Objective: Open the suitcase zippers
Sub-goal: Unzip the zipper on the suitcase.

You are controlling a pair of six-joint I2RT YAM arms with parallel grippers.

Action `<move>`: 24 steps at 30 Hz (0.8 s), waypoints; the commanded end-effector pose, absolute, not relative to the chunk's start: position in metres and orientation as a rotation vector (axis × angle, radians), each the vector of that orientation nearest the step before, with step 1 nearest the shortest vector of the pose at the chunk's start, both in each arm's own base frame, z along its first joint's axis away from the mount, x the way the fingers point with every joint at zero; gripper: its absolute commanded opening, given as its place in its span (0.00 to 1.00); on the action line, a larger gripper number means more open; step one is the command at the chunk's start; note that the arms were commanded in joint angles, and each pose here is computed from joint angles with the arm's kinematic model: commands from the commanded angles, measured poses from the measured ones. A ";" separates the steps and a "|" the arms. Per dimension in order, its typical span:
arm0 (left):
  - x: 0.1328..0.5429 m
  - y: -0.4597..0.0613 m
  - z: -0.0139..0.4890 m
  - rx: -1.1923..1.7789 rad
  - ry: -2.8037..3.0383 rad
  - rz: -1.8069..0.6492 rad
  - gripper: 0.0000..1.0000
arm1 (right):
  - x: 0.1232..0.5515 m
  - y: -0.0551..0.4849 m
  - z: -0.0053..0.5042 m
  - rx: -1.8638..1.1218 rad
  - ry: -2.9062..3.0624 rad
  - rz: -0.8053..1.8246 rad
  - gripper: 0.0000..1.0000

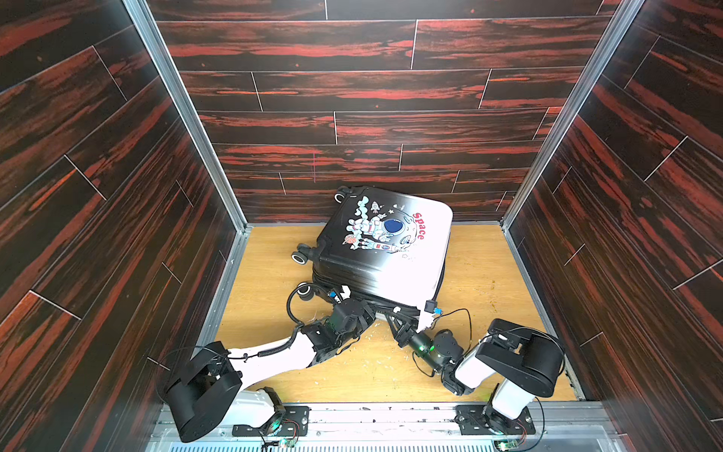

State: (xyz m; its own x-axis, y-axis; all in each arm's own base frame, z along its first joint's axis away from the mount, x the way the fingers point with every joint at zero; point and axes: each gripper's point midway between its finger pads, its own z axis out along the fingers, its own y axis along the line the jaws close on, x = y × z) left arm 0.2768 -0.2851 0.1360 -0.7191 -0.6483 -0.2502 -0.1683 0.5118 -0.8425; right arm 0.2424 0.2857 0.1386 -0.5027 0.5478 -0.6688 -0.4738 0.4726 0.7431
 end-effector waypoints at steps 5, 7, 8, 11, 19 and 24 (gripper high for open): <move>0.264 -0.290 0.138 -0.615 2.244 -1.164 0.00 | 0.290 0.249 0.132 0.330 1.659 1.175 0.04; 0.264 -0.288 0.138 -0.621 2.243 -1.153 0.00 | 0.288 0.249 0.133 0.297 1.662 1.173 0.00; 0.265 -0.286 0.137 -0.625 2.243 -1.142 0.00 | 0.286 0.249 0.134 0.276 1.666 1.170 0.00; 0.268 -0.277 0.136 -0.652 2.224 -1.096 0.00 | 0.279 0.246 0.133 0.245 1.678 1.177 0.00; 0.284 -0.222 0.131 -0.771 2.171 -0.923 0.00 | 0.258 0.243 0.125 0.151 1.830 1.272 0.00; 0.288 -0.196 0.127 -0.810 2.164 -0.811 0.00 | 0.246 0.241 0.133 0.065 1.844 1.294 0.00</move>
State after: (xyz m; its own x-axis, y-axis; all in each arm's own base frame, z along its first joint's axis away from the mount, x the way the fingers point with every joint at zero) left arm 0.2779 -0.2466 0.1330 -0.6890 -0.6768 -0.2592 -0.2331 0.5456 -0.8050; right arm 0.2233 0.2702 0.1363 -0.6995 0.4044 -0.5892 -0.4636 0.3708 0.8048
